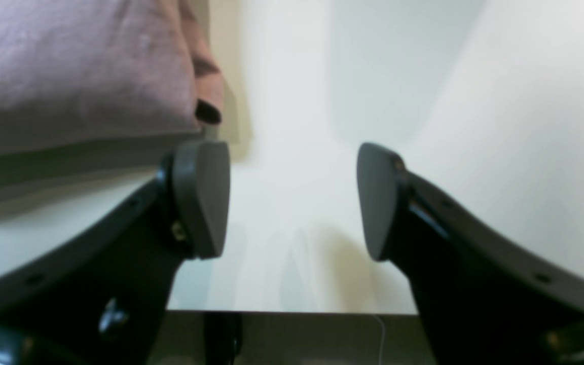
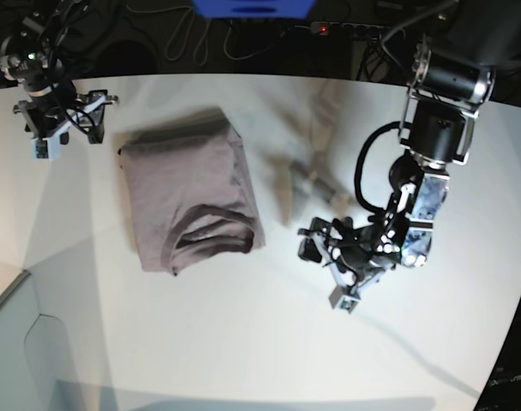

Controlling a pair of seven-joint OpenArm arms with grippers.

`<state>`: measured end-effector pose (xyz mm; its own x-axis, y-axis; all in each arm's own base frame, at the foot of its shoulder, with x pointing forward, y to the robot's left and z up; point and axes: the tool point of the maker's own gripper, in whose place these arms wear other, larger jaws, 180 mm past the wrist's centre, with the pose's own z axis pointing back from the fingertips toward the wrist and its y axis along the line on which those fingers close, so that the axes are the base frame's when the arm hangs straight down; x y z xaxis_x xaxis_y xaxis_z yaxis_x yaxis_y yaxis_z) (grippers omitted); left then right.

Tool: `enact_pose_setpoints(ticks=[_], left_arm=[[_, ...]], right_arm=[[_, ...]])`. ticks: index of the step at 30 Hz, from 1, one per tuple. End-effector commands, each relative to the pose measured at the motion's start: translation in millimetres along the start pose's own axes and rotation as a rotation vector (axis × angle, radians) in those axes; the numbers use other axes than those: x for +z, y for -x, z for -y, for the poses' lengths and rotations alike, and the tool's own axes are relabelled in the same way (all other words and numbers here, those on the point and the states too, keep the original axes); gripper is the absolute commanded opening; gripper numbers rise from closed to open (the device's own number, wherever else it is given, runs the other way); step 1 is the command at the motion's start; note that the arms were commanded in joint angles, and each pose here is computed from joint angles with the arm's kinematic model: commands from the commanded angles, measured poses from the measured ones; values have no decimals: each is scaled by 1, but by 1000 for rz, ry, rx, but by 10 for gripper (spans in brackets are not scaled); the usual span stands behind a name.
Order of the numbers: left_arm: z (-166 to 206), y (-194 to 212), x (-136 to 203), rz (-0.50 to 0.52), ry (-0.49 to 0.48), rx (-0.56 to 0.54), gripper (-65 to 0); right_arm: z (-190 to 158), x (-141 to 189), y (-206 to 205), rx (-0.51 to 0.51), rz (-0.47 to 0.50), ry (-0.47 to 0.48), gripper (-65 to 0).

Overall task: Layout the t-shirt on the table in an organized manner, then fold the t-shirt properly
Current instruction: 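Release the shirt with the left gripper and lift it away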

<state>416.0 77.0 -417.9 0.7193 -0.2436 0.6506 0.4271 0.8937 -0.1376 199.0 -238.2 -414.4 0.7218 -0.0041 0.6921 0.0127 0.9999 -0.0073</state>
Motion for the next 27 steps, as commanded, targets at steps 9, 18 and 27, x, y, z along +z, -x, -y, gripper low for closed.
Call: enact_pose_setpoints(ticks=[9,18,27], left_arm=[[-4,-12,4,44,1,17,-240],[-2,-2,2,30,7,28,-497],[-32,53,14,-24,-48,133,-650]], right_arm=[[1,2,-12,15,43,-8,-253],[2,1,-16,18,54,-8,-256],[4,-25,-27,-15,61,-36,-502]])
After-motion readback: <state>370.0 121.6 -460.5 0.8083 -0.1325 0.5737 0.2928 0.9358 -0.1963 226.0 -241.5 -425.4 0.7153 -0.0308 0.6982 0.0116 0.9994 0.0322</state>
